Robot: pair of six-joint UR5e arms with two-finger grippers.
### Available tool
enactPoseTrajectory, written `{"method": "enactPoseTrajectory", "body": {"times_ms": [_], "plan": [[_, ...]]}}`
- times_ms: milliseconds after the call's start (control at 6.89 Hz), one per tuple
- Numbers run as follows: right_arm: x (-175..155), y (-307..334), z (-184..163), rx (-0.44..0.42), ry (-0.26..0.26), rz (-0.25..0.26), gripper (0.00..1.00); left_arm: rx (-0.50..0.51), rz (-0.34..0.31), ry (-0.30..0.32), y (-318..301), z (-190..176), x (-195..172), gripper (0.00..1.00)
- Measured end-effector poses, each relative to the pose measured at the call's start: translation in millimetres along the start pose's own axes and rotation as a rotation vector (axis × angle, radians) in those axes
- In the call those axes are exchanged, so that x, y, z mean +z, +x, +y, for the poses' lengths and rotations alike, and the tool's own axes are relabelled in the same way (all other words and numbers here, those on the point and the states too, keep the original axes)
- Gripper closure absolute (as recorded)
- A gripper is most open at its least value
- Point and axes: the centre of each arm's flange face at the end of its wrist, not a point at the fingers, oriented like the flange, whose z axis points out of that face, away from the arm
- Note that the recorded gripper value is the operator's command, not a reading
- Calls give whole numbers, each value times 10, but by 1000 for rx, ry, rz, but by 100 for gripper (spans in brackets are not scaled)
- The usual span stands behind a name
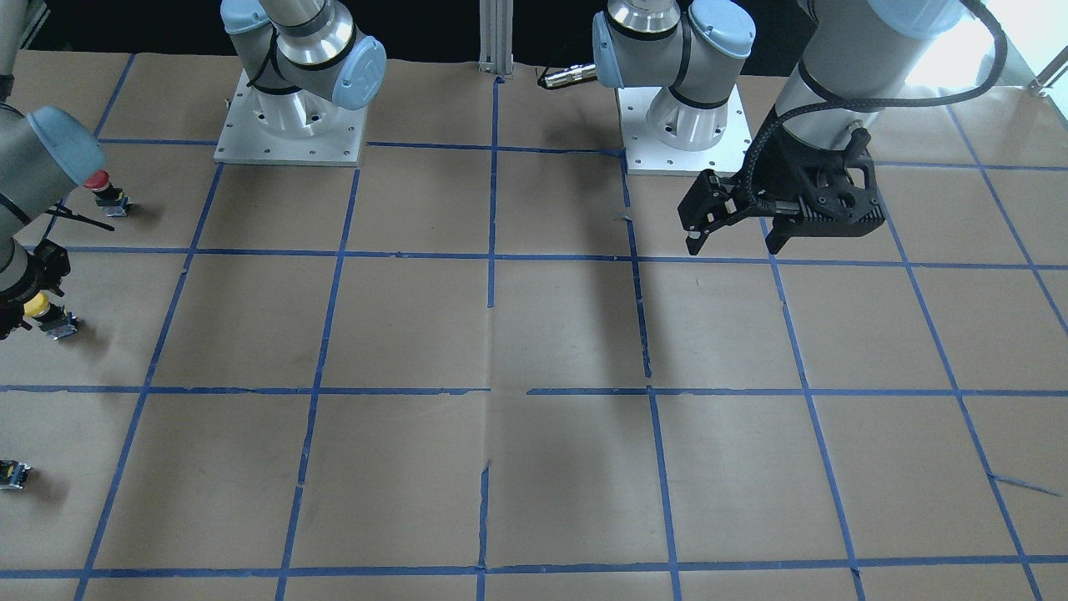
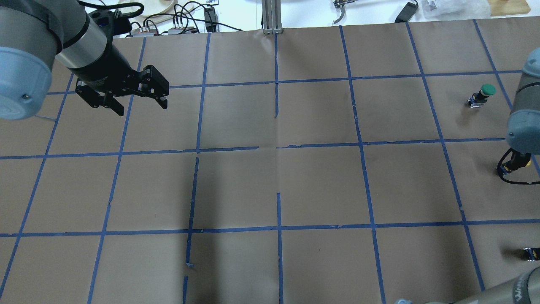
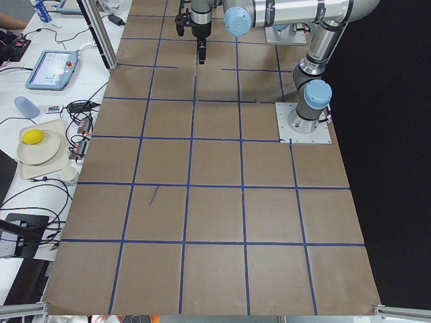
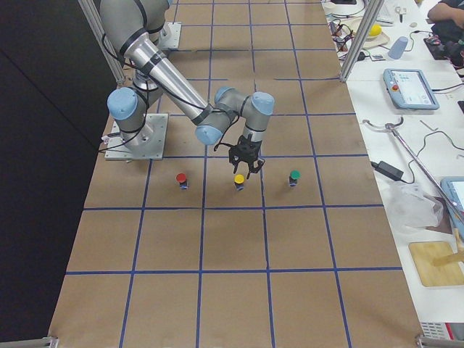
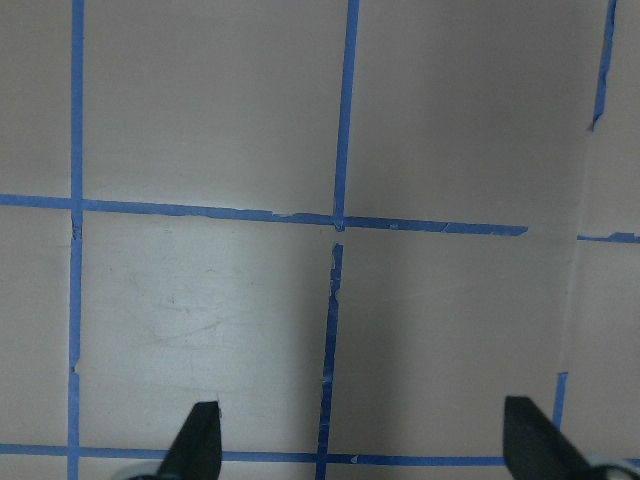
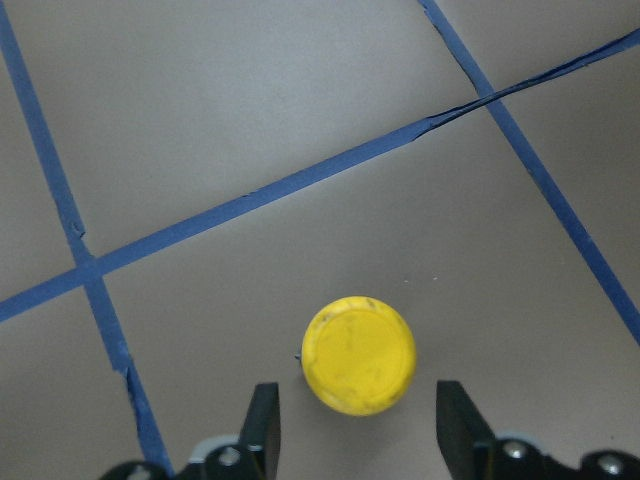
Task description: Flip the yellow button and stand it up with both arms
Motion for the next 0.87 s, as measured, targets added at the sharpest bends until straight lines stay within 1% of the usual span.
{"method": "enactPoseTrajectory", "body": {"times_ms": [145, 290, 435, 580, 725, 870], "plan": [[-160, 18, -41, -11, 0, -29, 1, 0, 2, 1, 2, -1, -3, 0], [-377, 36, -65, -38, -6, -71, 1, 0, 2, 1, 2, 0, -5, 0], [-579, 33, -75, -88, -12, -100, 2, -2, 2, 1, 2, 1, -6, 0], [-773, 22, -103, -137, -26, -99, 4, -3, 3, 1, 4, 1, -10, 0], [-1005, 20, -146, -173, -59, -72, 4, -3, 4, 2, 5, 1, -10, 0], [-1260, 14, -178, -211, -86, -48, 1, -2, 5, 3, 6, 3, -16, 0]]}}
